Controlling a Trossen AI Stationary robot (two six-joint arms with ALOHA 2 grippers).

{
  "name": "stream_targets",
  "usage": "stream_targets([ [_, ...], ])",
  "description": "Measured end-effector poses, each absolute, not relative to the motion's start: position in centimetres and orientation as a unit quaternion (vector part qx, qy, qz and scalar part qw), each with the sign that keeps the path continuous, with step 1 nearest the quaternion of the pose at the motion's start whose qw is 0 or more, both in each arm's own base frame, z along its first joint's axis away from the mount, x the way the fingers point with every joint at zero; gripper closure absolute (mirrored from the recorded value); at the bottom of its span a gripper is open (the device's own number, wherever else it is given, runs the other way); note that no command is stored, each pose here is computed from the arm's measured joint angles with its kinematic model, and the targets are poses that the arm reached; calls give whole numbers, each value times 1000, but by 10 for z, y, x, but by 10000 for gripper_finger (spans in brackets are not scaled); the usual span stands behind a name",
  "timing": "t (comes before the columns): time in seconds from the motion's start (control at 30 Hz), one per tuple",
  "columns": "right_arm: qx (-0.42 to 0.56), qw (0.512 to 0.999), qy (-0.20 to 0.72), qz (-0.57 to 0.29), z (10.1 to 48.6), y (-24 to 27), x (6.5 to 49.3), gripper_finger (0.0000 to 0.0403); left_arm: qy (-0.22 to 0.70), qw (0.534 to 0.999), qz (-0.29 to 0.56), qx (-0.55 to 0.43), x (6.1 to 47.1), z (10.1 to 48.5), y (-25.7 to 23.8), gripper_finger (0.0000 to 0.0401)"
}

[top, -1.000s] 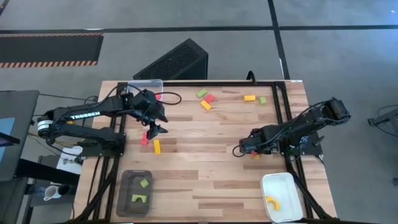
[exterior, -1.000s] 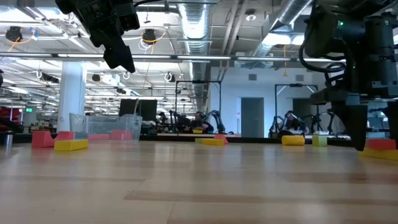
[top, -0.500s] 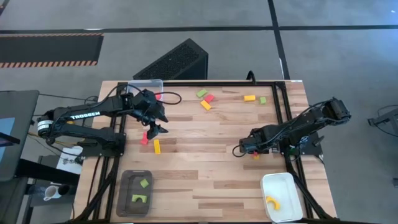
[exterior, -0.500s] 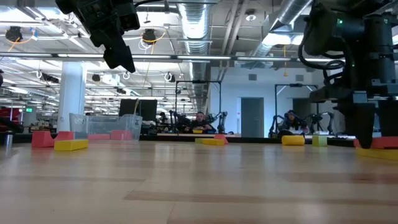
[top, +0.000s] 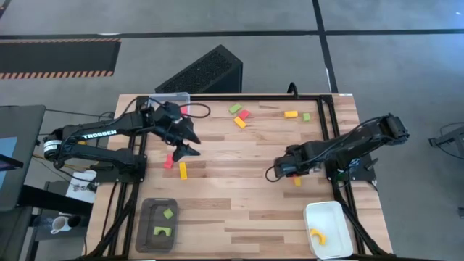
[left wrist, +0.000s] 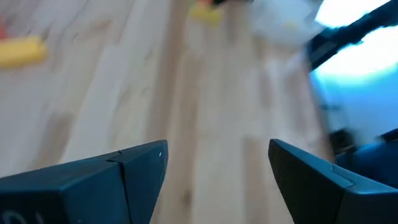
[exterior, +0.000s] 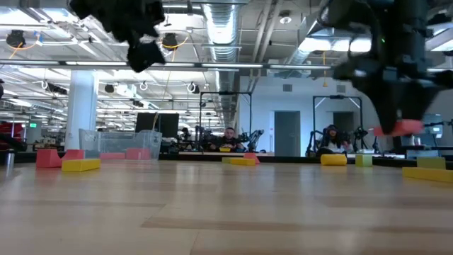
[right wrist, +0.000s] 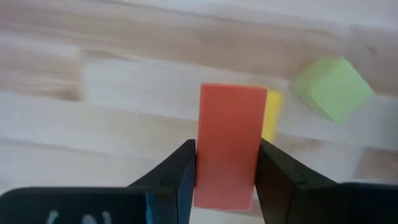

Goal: Sort & place blocks by color
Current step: Put the orange block into the white transparent bin

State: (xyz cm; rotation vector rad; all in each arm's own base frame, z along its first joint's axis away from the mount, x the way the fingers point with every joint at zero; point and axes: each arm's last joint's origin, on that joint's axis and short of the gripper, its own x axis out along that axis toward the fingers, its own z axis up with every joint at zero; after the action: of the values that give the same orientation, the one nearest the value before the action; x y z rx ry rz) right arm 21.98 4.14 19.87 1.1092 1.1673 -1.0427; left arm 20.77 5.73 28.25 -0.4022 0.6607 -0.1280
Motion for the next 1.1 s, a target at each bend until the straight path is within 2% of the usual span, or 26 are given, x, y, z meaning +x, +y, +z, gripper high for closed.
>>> stream_targets([
  [0.13,448,641,474,-405,222,41,236,262,245,942,-101,-206,217,297,58,141],
  [0.37,405,765,395,-307,263,33,268,268,127,962,-111,-217,224,321,66,141],
  [0.67,330,913,198,-133,318,17,309,268,33,972,-111,-206,231,340,65,141],
  [0.9,263,961,65,-49,356,6,319,261,19,972,-94,-214,245,336,59,141],
  [1.1,229,971,66,-31,355,-3,322,270,-23,970,-99,-219,260,335,59,141],
])
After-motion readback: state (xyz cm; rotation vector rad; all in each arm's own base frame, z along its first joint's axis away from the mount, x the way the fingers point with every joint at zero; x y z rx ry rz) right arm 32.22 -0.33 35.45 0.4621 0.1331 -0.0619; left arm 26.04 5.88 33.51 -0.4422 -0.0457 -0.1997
